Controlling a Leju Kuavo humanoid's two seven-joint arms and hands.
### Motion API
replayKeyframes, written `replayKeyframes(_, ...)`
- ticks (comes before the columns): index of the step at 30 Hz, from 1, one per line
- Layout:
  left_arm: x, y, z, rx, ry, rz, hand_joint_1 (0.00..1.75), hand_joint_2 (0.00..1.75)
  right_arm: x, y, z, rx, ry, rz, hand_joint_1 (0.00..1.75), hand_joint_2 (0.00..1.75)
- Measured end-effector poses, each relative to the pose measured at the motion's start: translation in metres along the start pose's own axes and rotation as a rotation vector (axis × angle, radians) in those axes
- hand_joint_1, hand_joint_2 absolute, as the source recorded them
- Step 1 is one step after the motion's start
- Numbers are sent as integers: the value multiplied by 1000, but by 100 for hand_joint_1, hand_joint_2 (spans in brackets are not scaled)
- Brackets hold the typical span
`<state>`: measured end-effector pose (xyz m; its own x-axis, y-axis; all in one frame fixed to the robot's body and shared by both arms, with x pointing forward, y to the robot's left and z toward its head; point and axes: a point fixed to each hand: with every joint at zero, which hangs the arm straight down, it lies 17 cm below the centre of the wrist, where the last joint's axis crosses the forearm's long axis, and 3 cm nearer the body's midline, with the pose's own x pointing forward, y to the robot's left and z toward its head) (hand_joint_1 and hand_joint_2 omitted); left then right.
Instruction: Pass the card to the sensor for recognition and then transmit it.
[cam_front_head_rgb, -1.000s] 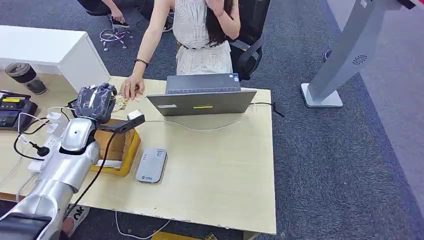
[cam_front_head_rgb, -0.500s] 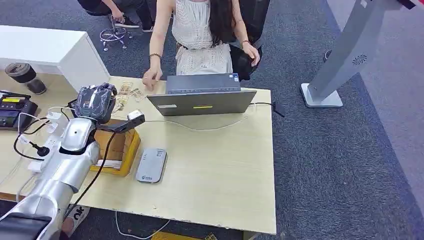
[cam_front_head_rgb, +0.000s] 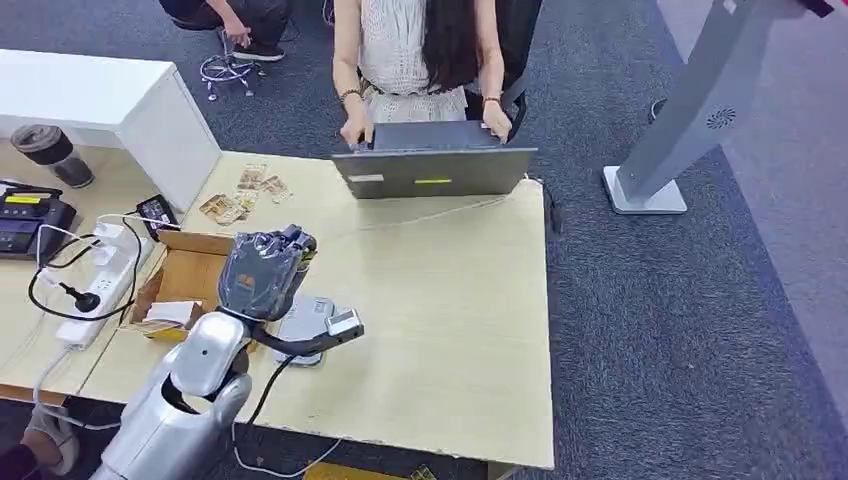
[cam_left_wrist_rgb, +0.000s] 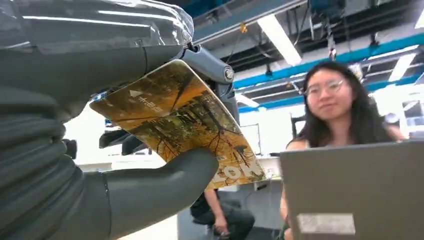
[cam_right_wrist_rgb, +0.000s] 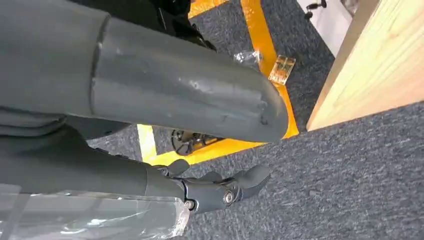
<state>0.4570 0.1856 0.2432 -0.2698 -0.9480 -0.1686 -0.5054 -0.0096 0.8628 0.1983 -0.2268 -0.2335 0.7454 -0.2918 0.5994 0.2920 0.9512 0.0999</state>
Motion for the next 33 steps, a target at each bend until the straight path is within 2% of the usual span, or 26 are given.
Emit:
replayKeyframes(6, 7, 13, -1, 31, -14, 10, 175, 175, 0, 0, 0, -1, 0, -1, 0, 0)
replayKeyframes(19, 12, 17, 3, 40, -28, 20, 175, 175, 0, -1, 0, -4, 1, -6, 0, 0)
replayKeyframes(33, 15, -8, 23, -57, -20, 21, 175, 175, -4, -5, 1, -16, 6, -20, 0, 0)
